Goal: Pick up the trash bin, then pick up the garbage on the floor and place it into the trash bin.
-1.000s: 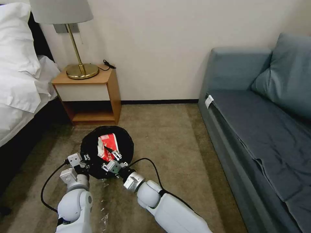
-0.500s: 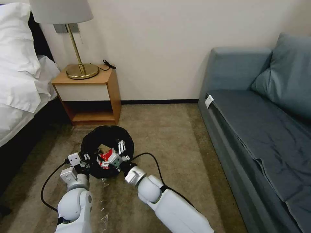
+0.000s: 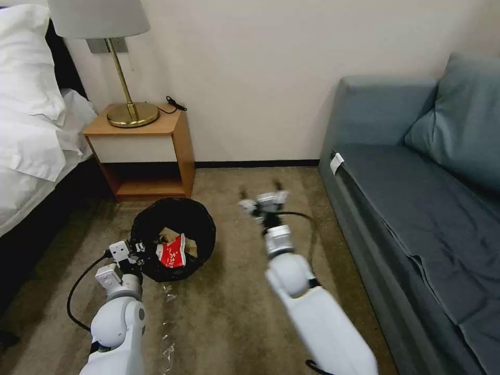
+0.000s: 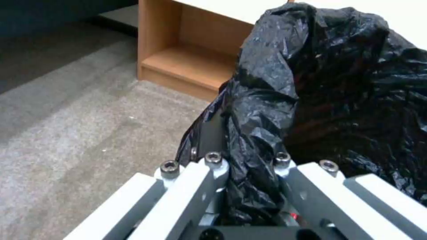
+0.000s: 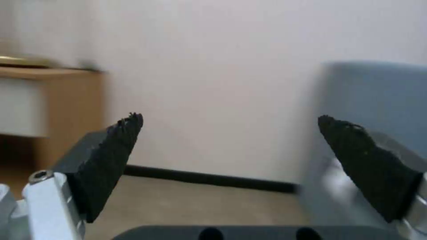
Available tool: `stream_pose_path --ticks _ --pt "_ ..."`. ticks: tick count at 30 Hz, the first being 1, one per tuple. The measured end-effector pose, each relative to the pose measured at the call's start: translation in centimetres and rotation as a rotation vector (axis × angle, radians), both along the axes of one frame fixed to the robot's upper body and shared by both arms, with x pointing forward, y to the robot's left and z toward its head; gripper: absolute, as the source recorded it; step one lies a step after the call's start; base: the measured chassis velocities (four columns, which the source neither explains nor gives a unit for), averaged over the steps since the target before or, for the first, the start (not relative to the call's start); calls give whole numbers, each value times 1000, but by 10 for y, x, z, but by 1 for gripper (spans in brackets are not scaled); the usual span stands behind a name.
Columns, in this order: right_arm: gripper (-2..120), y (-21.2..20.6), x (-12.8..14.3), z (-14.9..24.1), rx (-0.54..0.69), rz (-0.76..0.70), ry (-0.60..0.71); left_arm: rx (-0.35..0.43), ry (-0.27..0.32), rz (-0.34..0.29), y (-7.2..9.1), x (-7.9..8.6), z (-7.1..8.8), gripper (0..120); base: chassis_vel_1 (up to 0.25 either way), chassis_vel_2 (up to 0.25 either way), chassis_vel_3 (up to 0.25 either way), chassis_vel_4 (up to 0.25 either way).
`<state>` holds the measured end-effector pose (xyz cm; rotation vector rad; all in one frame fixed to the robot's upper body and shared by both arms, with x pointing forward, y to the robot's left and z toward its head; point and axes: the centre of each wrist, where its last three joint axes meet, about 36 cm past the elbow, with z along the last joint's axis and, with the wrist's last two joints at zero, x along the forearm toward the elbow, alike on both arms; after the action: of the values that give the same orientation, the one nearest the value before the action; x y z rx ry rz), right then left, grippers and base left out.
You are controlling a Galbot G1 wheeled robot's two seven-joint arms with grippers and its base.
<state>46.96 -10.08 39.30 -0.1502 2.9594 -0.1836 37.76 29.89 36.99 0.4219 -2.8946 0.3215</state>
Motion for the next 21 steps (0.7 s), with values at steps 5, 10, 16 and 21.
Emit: stream_pose_path --ticks 5,10,16,21 --pt "100 -66 -12 -6 59 -175 33 -33 -1 11 2 4 -1 4 0 0 0 0" --pt "100 -88 -39 -26 107 -205 98 -39 5 10 2 5 -4 4 0 0 0 0" --pt "100 -93 -49 -44 71 -162 133 -43 7 2 7 8 -3 4 0 0 0 0" --pt "100 -92 -50 -57 47 -160 131 -86 25 25 11 11 -1 4 0 0 0 0"
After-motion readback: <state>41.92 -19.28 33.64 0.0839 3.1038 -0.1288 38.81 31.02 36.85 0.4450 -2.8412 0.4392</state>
